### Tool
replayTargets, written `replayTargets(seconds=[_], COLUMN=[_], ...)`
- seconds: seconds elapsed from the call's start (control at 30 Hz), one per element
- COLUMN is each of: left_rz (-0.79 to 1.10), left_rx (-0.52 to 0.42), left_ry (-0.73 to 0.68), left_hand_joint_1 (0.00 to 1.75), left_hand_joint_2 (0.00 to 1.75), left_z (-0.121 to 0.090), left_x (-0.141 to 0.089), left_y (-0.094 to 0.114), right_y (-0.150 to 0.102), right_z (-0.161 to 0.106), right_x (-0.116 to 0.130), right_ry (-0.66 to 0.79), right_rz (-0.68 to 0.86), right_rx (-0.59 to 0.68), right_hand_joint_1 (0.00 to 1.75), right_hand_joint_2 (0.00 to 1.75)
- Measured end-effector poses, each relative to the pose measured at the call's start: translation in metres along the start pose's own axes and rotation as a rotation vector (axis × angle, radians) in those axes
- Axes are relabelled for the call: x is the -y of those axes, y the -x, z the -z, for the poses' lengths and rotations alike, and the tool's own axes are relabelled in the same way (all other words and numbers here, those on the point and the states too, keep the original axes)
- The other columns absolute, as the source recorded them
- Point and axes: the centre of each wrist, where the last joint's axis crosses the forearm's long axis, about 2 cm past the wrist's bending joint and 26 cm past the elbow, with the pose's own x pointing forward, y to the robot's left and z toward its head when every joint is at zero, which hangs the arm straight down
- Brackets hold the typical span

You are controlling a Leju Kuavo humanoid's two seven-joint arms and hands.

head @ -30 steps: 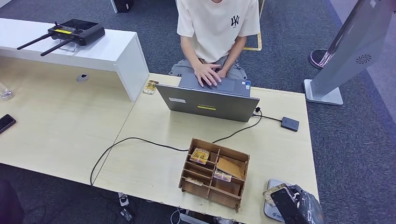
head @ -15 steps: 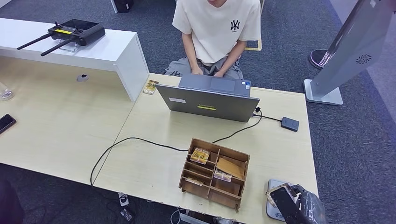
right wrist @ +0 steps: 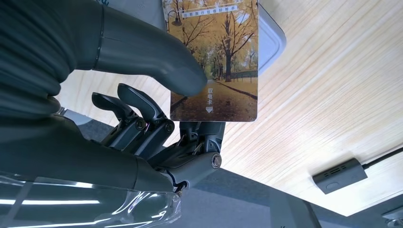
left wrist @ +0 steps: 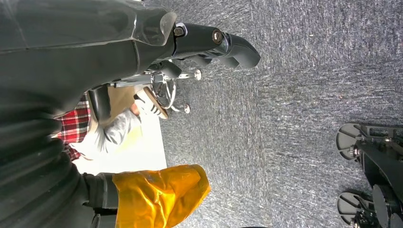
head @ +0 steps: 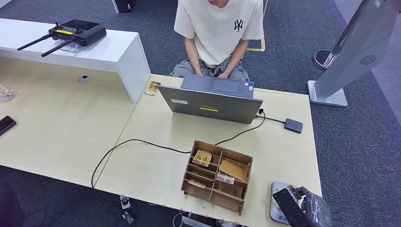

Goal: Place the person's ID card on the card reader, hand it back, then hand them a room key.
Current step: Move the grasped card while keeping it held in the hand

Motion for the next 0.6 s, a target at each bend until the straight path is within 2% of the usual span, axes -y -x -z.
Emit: replayTargets(seconds=[0.6], left_rz=[0.002], left_rx=[-0.002], left_ry=[0.0], left_hand_joint_1=[0.0], left_hand_joint_2=[1.75], left_z=[0.0], left_x=[0.0001], left_y=[0.0003], right_y=[0.0003], right_z=[0.0021], right_x=[-0.0001], right_ry=[0.0], right_rz=[-0.026], right_rx=[-0.014], right_hand_joint_1=[1.75], right_hand_joint_2=[1.75])
